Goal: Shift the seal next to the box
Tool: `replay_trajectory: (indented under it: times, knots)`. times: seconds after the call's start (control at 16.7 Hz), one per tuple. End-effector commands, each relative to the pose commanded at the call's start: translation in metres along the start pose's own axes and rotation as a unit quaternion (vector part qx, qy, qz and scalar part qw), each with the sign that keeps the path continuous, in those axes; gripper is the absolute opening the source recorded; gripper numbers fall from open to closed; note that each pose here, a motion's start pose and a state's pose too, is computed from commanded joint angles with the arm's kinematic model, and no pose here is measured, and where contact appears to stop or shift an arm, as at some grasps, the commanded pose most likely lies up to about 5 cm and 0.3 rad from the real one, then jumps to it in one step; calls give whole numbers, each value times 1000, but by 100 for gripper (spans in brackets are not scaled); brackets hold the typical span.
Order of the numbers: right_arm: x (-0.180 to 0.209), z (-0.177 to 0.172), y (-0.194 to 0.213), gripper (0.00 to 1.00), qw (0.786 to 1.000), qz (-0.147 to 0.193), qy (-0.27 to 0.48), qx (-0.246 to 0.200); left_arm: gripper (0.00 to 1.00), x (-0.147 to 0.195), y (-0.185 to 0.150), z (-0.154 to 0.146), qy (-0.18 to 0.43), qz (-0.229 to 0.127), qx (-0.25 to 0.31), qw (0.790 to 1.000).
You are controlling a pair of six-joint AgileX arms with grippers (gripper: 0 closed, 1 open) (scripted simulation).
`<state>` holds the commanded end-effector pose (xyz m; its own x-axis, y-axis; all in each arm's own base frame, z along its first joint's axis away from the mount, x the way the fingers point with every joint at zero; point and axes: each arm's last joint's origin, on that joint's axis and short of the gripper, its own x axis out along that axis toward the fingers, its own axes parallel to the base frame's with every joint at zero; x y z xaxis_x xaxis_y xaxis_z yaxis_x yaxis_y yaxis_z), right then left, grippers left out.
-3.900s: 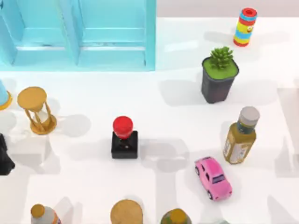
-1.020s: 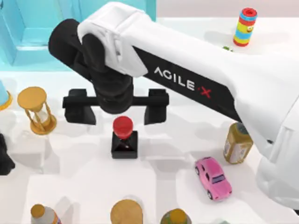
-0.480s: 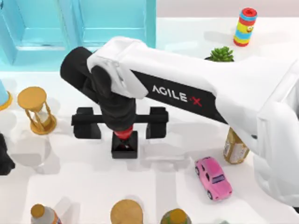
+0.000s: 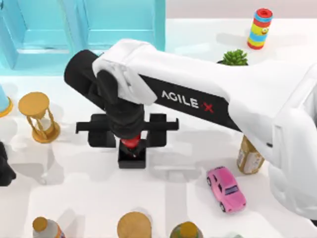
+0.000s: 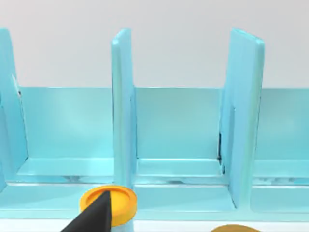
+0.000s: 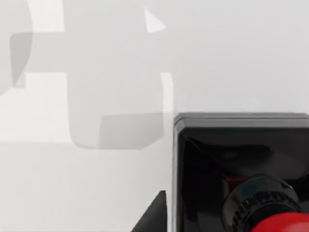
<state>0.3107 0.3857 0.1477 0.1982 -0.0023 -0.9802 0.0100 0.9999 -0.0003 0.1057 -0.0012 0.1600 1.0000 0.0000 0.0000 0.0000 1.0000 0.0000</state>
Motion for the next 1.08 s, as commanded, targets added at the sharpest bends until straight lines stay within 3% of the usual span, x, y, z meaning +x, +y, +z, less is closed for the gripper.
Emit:
replay_trajectory:
  times: [0.36, 1.08]
  knots:
    - [0, 0, 0, 2, 1000, 0, 0, 0, 100, 0, 0, 0, 0, 0, 0, 1000]
    - [-11, 2, 1, 0, 1000, 4, -2, 2, 100, 0, 0, 0, 0, 0, 0, 1000]
